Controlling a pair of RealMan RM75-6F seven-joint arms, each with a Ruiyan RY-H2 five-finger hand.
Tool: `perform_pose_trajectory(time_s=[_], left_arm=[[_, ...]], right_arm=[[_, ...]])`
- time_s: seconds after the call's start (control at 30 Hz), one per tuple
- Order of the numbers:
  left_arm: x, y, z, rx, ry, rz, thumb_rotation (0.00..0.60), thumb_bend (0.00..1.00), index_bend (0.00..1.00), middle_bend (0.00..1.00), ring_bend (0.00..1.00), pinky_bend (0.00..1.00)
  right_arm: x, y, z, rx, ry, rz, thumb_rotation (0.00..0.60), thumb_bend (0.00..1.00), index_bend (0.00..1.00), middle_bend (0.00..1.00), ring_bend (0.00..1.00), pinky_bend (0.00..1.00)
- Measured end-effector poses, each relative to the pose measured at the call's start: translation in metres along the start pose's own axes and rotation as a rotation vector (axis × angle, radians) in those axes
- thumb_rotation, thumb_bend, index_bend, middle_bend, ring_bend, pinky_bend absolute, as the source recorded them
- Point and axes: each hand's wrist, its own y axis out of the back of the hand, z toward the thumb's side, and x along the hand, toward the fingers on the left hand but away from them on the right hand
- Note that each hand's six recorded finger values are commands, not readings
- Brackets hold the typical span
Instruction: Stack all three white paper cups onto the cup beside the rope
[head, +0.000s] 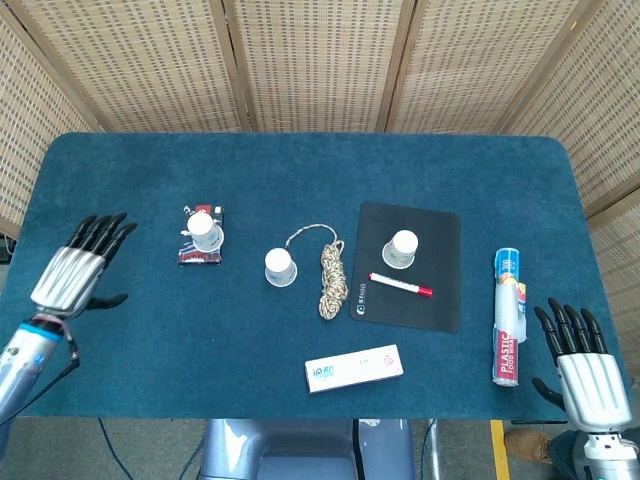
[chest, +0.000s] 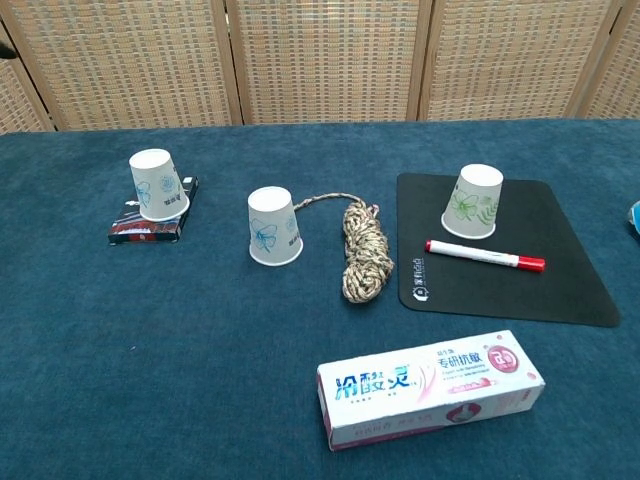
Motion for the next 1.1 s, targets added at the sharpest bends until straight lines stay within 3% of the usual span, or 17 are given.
perform_pose_trajectory(time_s=[0.23, 0.57, 0.7, 0.93, 1.0, 1.1], left_arm=[[0.076, -0.016, 0.019, 0.041, -0.054, -0.073, 0.6, 0.19, 0.18, 0.08, 0.14, 0.19], [0.148, -0.044, 0.024, 0.079, -0.005, -0.153, 0.6, 0.19, 0.24, 0.13, 0.19, 0.19], [0.167, -0.053, 0.024, 0.083, 0.023, -0.166, 0.6, 0.18, 0.25, 0.13, 0.19, 0.19], [0.181, -0.065, 0.034, 0.007, 0.027, -0.202, 0.6, 0.18, 0.25, 0.14, 0.19, 0.2], [0.184, -0.068, 0.036, 0.003, 0.024, -0.212, 0.6, 0.18, 0.28, 0.16, 0.21, 0.22], [0.187, -0.07, 0.039, -0.005, 0.021, -0.216, 0.6, 0.19, 0.41, 0.31, 0.34, 0.29]], right_arm=[[-0.006, -0.006, -0.005, 0.019, -0.031, 0.017, 0.6, 0.0, 0.0, 0.0, 0.0, 0.0], [-0.012, -0.011, -0.014, 0.031, -0.084, 0.032, 0.6, 0.0, 0.0, 0.0, 0.0, 0.0], [-0.013, -0.011, -0.016, 0.034, -0.091, 0.031, 0.6, 0.0, 0.0, 0.0, 0.0, 0.0], [-0.015, -0.012, -0.018, 0.036, -0.104, 0.035, 0.6, 0.0, 0.0, 0.0, 0.0, 0.0], [-0.016, -0.013, -0.019, 0.036, -0.106, 0.036, 0.6, 0.0, 0.0, 0.0, 0.0, 0.0], [-0.017, -0.014, -0.02, 0.035, -0.109, 0.041, 0.6, 0.0, 0.0, 0.0, 0.0, 0.0]])
